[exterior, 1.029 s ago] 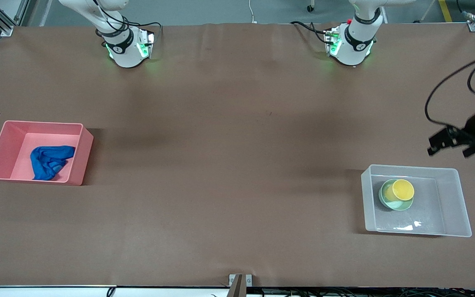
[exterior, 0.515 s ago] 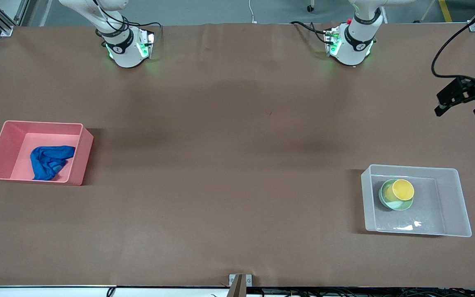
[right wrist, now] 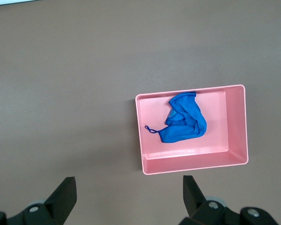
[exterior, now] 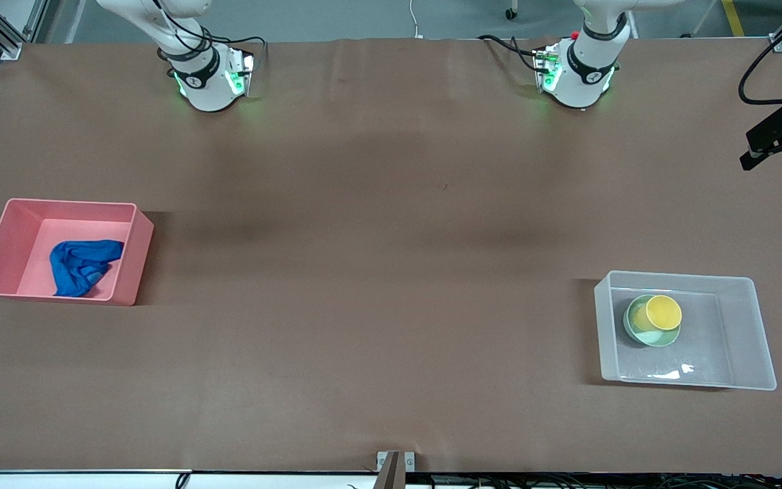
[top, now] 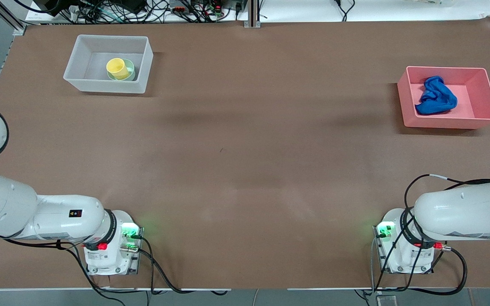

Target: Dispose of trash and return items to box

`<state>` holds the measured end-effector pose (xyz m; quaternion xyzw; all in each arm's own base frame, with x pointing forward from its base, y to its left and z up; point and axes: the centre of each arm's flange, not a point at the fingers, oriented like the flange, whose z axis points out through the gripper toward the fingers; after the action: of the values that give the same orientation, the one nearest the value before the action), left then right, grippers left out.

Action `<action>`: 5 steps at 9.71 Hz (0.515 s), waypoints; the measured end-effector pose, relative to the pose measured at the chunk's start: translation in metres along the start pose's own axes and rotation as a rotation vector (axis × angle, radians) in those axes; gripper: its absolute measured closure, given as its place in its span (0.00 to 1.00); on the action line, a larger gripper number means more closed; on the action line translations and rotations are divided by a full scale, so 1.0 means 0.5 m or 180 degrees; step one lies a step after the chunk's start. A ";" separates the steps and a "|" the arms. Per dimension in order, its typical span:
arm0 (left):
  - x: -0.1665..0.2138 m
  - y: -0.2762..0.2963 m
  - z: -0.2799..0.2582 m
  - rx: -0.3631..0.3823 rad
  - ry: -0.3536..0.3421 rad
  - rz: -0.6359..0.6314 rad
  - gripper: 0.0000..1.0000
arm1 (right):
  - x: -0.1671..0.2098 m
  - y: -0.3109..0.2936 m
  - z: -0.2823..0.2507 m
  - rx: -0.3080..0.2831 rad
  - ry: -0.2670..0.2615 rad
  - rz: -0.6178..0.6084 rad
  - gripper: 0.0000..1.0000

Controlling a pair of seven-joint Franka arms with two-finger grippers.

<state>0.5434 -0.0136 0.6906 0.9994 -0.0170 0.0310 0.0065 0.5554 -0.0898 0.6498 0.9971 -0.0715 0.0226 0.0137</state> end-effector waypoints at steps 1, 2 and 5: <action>-0.007 0.007 0.002 0.0000 -0.0021 -0.0002 0.00 | 0.000 -0.003 0.000 0.0001 0.0003 -0.0010 0.00; -0.010 0.013 0.005 -0.0001 -0.0037 0.0001 0.00 | 0.000 -0.006 -0.001 0.0001 0.0008 -0.0018 0.00; -0.012 0.023 0.016 -0.0011 -0.0073 0.0037 0.00 | 0.001 -0.009 -0.003 0.0002 0.0015 -0.0026 0.00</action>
<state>0.5377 -0.0251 0.6826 0.9995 -0.0230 0.0195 0.0078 0.5563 -0.0853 0.6511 0.9973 -0.0674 0.0249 0.0137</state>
